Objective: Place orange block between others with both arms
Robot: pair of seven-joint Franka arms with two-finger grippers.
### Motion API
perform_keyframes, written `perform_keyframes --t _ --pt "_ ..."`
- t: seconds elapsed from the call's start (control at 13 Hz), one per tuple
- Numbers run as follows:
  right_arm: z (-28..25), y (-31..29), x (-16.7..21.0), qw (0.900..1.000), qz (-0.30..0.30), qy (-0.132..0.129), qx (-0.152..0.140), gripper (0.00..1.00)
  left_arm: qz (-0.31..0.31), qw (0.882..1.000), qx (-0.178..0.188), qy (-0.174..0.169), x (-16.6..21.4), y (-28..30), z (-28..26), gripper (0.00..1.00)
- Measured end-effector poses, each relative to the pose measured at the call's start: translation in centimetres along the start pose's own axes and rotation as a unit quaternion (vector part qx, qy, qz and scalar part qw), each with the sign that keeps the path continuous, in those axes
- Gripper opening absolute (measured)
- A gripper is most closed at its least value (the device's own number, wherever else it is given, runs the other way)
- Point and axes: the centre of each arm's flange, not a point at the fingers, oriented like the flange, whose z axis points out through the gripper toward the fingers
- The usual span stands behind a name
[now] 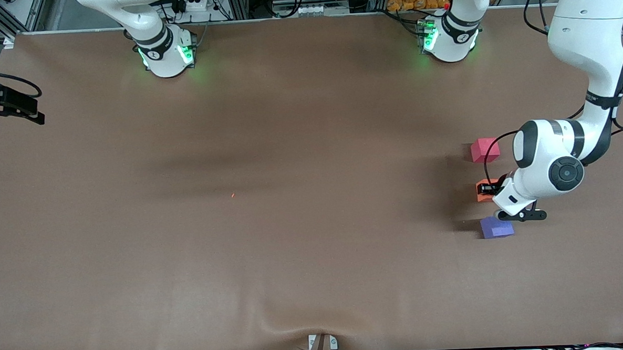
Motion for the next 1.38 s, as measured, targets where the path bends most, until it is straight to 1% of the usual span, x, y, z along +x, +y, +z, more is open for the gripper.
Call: perform_keyframes --t 0.08,0.15,0.31,0.38,0.54,0.69,0.92,1.15,1.38 --pt "0.0 0.0 0.0 1.0 0.0 0.0 0.0 1.0 0.001 1.0 0.0 0.002 0.1 0.1 0.0 0.62" --pt "0.0 0.0 0.0 1.0 0.0 0.0 0.0 1.0 0.003 1.0 -0.002 0.007 0.2 0.4 -0.2 0.7" --pt "0.0 0.0 0.0 1.0 0.0 0.0 0.0 1.0 0.008 1.0 -0.004 0.017 0.5 1.2 -1.0 0.93" --pt "0.1 0.0 0.1 1.0 0.0 0.0 0.0 1.0 0.01 1.0 -0.004 0.029 0.7 1.6 -2.2 1.0" --pt "0.1 0.0 0.1 1.0 0.002 0.0 0.0 1.0 0.011 0.998 -0.002 0.062 1.2 1.8 -6.2 1.0" --pt "0.2 0.0 0.1 1.0 0.011 -0.001 0.0 1.0 0.009 0.996 0.005 0.085 1.0 1.6 -11.2 1.0" --pt "0.2 0.0 0.2 1.0 0.013 -0.001 0.0 1.0 -0.002 0.995 0.017 0.098 0.5 0.6 -19.9 1.0" --pt "0.3 0.0 0.2 1.0 0.014 -0.002 0.0 1.0 -0.017 0.994 0.023 0.103 -0.4 -0.5 -29.4 1.0" --pt "0.3 0.0 0.2 1.0 0.015 -0.002 0.0 1.0 -0.022 0.992 0.016 0.126 -2.3 -0.3 -35.9 1.0"
